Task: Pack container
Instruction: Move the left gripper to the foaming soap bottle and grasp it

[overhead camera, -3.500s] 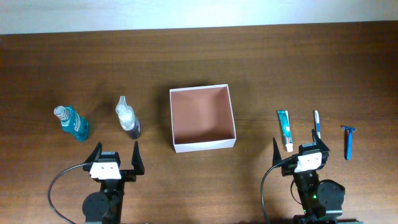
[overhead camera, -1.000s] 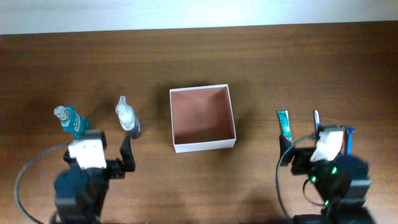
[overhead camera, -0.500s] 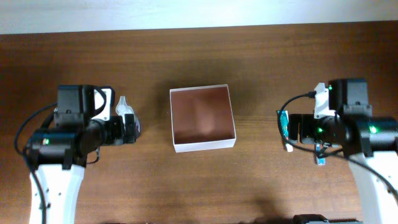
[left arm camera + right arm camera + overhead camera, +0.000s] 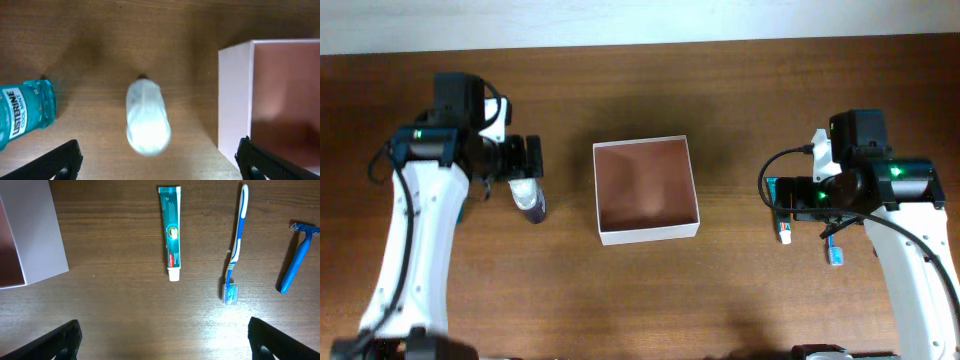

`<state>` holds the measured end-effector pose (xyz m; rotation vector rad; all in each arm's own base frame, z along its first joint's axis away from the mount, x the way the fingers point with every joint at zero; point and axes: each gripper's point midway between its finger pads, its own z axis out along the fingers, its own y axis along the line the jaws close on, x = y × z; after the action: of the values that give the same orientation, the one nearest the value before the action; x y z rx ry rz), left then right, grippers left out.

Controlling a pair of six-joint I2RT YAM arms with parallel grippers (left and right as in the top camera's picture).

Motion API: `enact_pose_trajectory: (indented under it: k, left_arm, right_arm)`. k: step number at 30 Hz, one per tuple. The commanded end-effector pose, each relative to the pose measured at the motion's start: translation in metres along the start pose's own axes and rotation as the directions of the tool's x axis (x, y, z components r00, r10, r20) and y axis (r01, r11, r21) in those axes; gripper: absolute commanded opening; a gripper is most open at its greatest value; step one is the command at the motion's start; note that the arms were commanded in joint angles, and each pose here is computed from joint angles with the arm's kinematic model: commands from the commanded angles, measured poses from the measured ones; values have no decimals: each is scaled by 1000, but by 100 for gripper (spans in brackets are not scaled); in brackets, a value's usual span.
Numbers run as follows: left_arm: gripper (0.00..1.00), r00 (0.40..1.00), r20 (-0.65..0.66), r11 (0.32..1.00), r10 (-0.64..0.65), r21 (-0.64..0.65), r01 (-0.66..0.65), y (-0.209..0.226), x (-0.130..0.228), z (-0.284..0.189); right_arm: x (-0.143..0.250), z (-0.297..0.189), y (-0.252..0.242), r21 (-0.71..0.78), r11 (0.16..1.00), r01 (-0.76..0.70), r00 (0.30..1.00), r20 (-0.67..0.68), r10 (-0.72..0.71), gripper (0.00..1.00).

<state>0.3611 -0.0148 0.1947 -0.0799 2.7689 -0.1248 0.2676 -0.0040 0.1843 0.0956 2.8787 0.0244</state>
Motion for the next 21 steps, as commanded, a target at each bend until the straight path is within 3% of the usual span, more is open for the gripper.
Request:
enact_pose_trajectory:
  k: [1,6,10,12,21]
  left_arm:
    - [100,997,-59,999,-45,-15,44,8,-2,21]
    - [99,988,-142,998,-52,-25,49,11,6,46]
    - [89,982,-182,998,-55,-29,51,12,12,57]
    - [75,979,-193,998,-56,-31,51,13,13,60]
    - [40,979,-195,998,-56,-31,51,13,13,61]
  right_arm:
    - [-5,-4,-2,17,1000,6,1000,17,-7,99]
    - [-5,-4,-2,17,1000,6,1000,17,-7,99]
    - [-5,-4,-2,17,1000,6,1000,16,-7,99]
    - [-5,-4,-2,17,1000,6,1000,16,-7,98]
    - [-5,-4,-2,17,1000,6,1000,16,-7,99]
